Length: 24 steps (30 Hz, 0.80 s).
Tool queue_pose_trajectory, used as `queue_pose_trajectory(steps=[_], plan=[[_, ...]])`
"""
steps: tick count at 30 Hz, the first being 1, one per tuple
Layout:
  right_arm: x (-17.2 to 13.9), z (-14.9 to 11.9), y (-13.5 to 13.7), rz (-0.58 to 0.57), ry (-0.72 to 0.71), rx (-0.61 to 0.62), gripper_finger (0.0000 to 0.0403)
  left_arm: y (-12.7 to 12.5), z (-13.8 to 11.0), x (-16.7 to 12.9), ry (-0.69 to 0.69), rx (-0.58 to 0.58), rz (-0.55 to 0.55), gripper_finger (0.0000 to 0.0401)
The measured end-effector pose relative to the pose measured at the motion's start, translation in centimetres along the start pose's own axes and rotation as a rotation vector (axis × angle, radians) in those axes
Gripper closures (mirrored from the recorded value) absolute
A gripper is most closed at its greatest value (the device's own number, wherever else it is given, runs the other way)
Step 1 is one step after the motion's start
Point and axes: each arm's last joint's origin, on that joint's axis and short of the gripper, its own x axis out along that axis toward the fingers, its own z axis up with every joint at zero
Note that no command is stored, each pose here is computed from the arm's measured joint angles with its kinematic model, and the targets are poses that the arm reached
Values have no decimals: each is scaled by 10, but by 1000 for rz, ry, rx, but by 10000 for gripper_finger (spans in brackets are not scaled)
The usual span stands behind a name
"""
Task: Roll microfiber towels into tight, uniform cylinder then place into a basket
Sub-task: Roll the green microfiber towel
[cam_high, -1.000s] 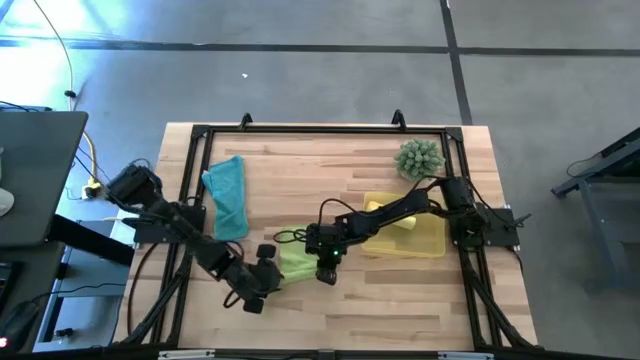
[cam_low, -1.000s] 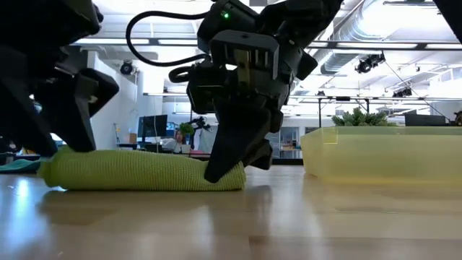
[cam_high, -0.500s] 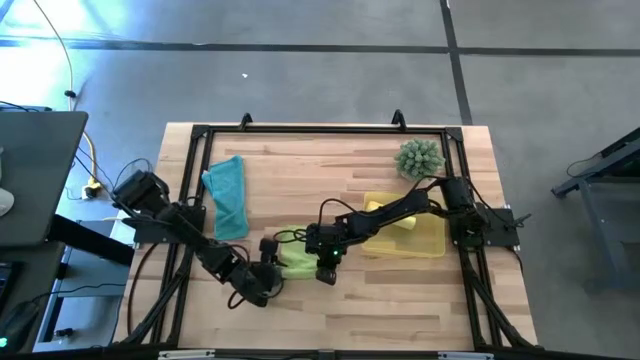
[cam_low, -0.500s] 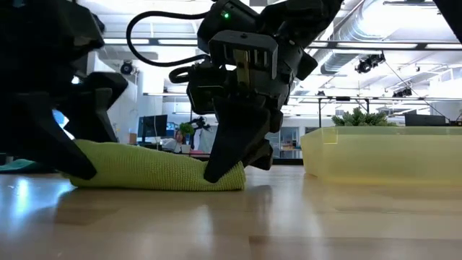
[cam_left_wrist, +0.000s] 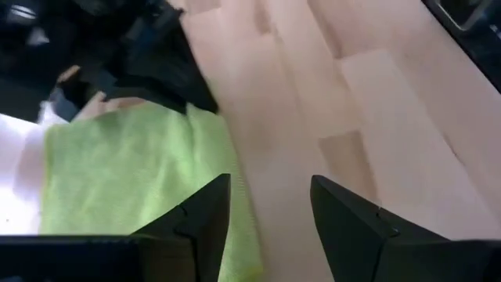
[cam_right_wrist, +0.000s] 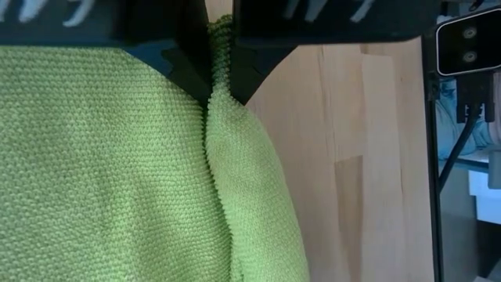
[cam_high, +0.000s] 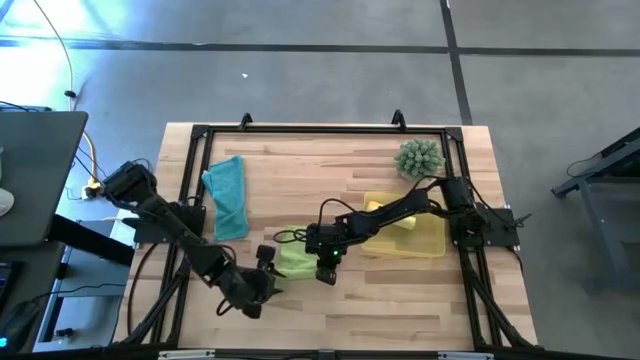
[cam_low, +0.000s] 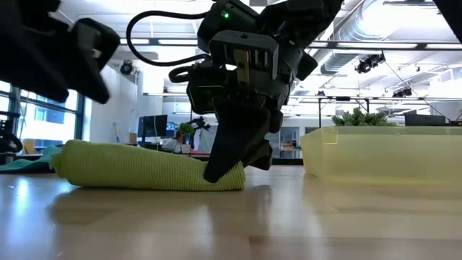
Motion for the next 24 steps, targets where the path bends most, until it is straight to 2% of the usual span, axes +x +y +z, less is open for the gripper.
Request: queue_pose_trajectory(steps=[9,18,21,24], plan=[[1,0,2,6,-9,-9,396,-3,-21,22,115,24,35,233],[2,-1,6,8,-15,-22,396,13,-30,39,208,21,97,233],[3,-1,7,10,-16,-31,395,21,-29,43,229,-16,78,233],[4,-2,10,10,-21,-58,386,29,-28,46,251,-105,54,235]])
